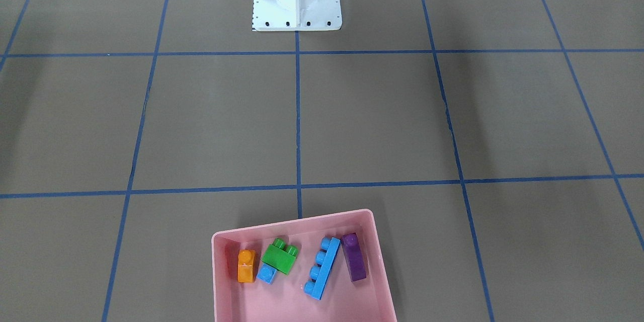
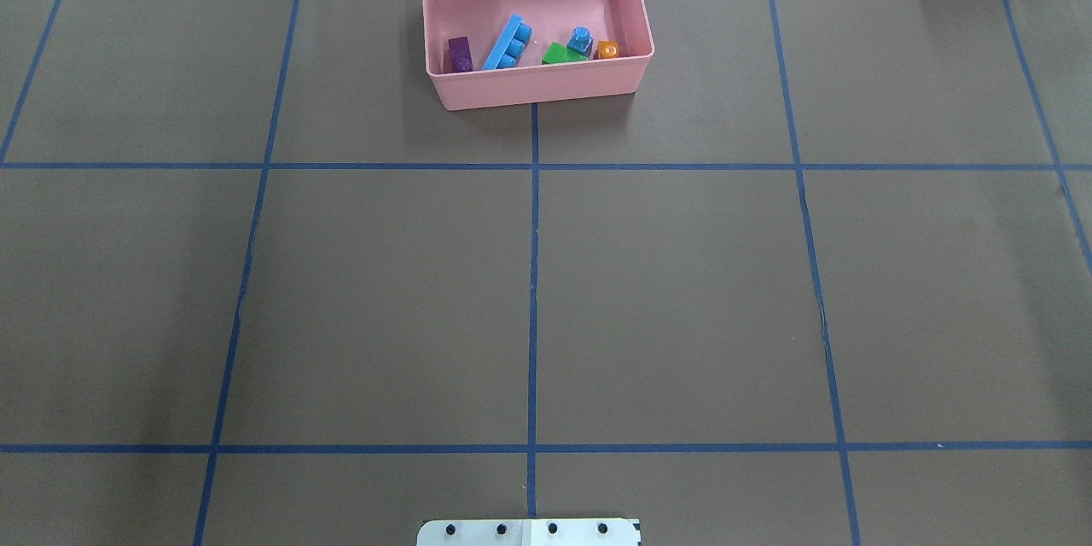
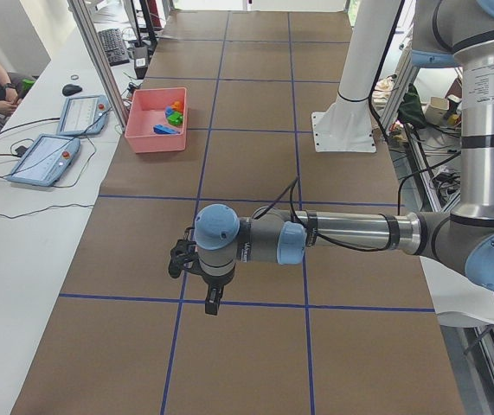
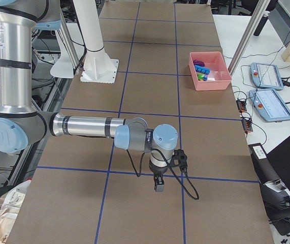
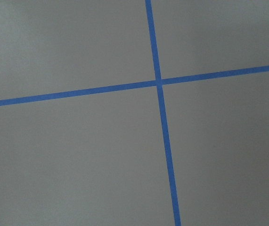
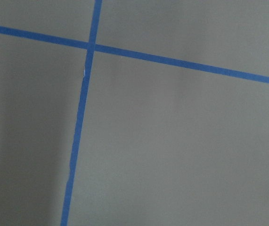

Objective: Put all blocks into box

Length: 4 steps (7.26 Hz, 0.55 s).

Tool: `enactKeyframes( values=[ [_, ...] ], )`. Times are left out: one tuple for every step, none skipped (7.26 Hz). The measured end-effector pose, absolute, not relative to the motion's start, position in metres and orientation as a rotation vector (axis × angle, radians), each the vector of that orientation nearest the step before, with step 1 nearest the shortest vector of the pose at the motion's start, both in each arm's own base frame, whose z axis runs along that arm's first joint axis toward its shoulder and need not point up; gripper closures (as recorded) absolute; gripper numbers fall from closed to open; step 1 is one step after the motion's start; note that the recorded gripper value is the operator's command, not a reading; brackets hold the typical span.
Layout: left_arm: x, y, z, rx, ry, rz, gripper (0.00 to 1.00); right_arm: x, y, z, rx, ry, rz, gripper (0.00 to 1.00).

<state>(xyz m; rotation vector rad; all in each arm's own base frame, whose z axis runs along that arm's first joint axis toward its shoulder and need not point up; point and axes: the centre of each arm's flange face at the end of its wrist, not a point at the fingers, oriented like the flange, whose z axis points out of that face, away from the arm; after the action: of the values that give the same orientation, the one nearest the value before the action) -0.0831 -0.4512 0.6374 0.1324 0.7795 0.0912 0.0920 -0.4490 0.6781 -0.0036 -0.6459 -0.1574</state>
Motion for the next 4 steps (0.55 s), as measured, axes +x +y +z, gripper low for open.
enactKeyframes(
  values=[
    [-0.0832,-0.4512,0.6375,0.132,0.779,0.091,0.00,0.0919,-0.4447,0.6823,-0.010,-0.644,-0.159,0.00],
    [-0.0831,-0.4510,0.6380,0.131,0.779,0.091,0.00,0.0918,-0.4428,0.6833,-0.012,-0.644,-0.157,0.00],
    [-0.0832,-0.4508,0.6387,0.130,0.779,0.090,0.00,0.0914,-0.4423,0.6827,-0.013,-0.646,-0.152,0.00],
    [-0.0831,-0.4510,0.6389,0.129,0.775,0.091,0.00,0.0906,-0.4416,0.6822,-0.013,-0.646,-0.150,0.00]
  ],
)
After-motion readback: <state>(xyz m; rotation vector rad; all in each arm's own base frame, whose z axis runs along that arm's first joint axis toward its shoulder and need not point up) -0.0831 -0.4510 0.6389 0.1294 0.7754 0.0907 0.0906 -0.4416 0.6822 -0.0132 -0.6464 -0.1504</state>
